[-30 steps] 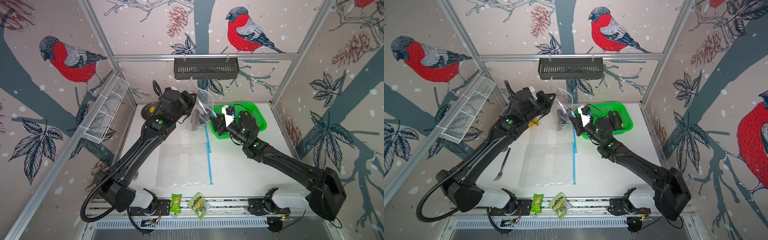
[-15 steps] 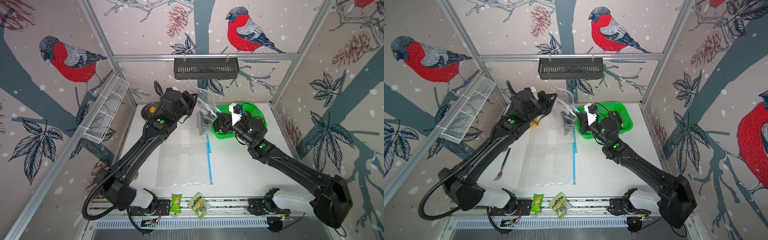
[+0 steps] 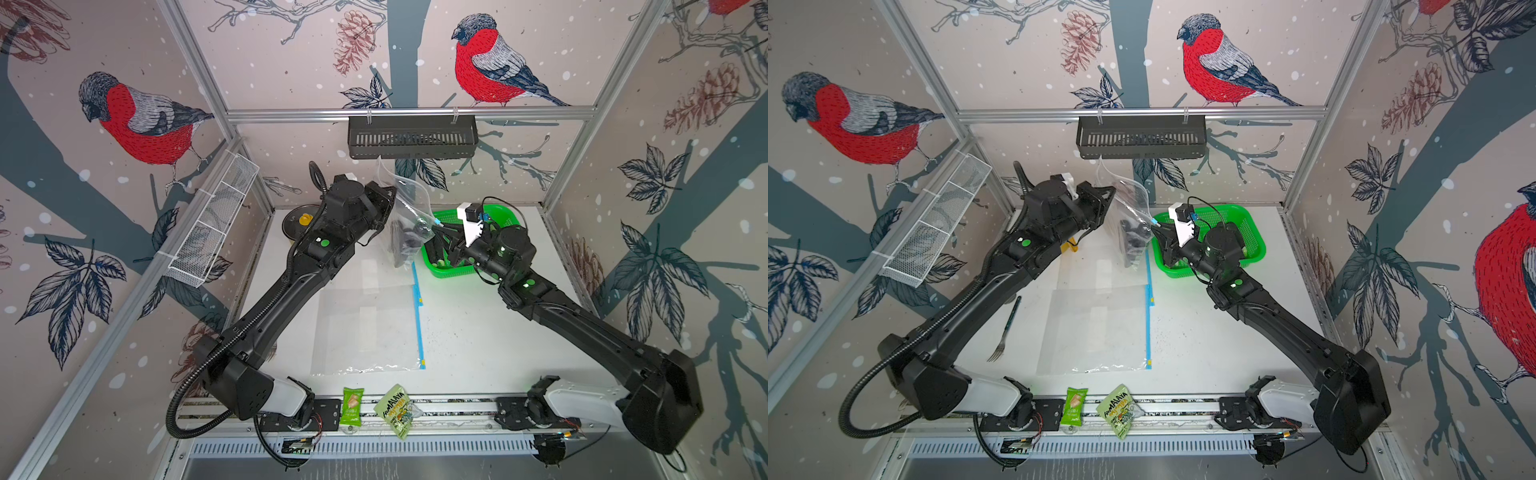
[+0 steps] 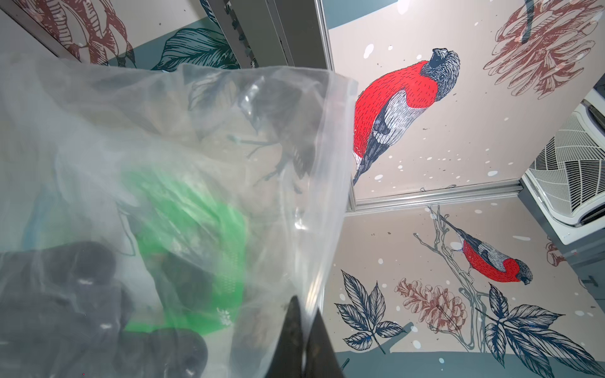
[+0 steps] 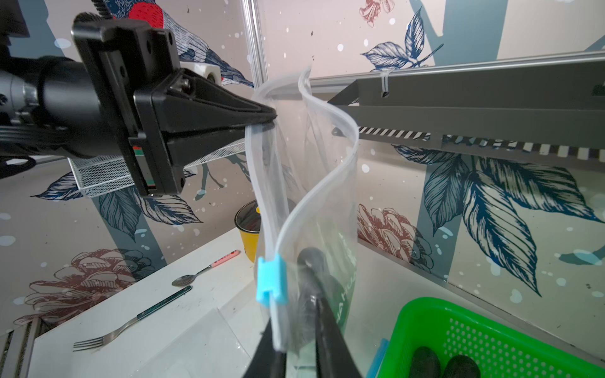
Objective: Place the eggplant in a zip-top bag and seal the zipper
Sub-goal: Zip the zipper on the zipper food storage bag.
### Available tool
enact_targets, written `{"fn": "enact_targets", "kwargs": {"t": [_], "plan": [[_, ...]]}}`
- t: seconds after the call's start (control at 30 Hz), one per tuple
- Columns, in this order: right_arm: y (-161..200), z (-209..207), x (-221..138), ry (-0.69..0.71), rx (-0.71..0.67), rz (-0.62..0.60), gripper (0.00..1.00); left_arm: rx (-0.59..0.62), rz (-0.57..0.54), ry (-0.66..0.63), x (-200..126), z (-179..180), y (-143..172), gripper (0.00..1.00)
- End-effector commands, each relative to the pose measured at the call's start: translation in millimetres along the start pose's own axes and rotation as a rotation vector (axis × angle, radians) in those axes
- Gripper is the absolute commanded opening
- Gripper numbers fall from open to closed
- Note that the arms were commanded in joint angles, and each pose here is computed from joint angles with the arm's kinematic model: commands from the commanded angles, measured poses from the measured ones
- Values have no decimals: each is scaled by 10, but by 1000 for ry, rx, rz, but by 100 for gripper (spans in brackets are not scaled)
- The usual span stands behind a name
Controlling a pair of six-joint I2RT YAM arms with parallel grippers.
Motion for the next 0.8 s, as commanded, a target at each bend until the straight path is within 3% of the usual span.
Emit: {"fn": "enact_targets", "kwargs": {"t": [0.0,0.47,0.7,0.77], "plan": [[-74,62,15,-47,-17,-16,20,-2,-15,76,-4,-135,-46,0],[31,-13,113,-44,11,-10,20,-3,-18,82,5,-135,-46,0],[-35,22,41,-49,0,-33,6,1,-16,80,27,-119,-39,0],[-49,31,27,-50,-7,-26,6,9,-16,88,29,-125,-36,10]]}}
Point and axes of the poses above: each gripper's point midway between its finger pads, its own x axis out along the fingers, its own z axis along the line the jaws close on, y = z × x, the point moved 7 cm from there along -x, back along the fingers, and after that the axes turned 15 degrees about x, right-handed, at the moved point
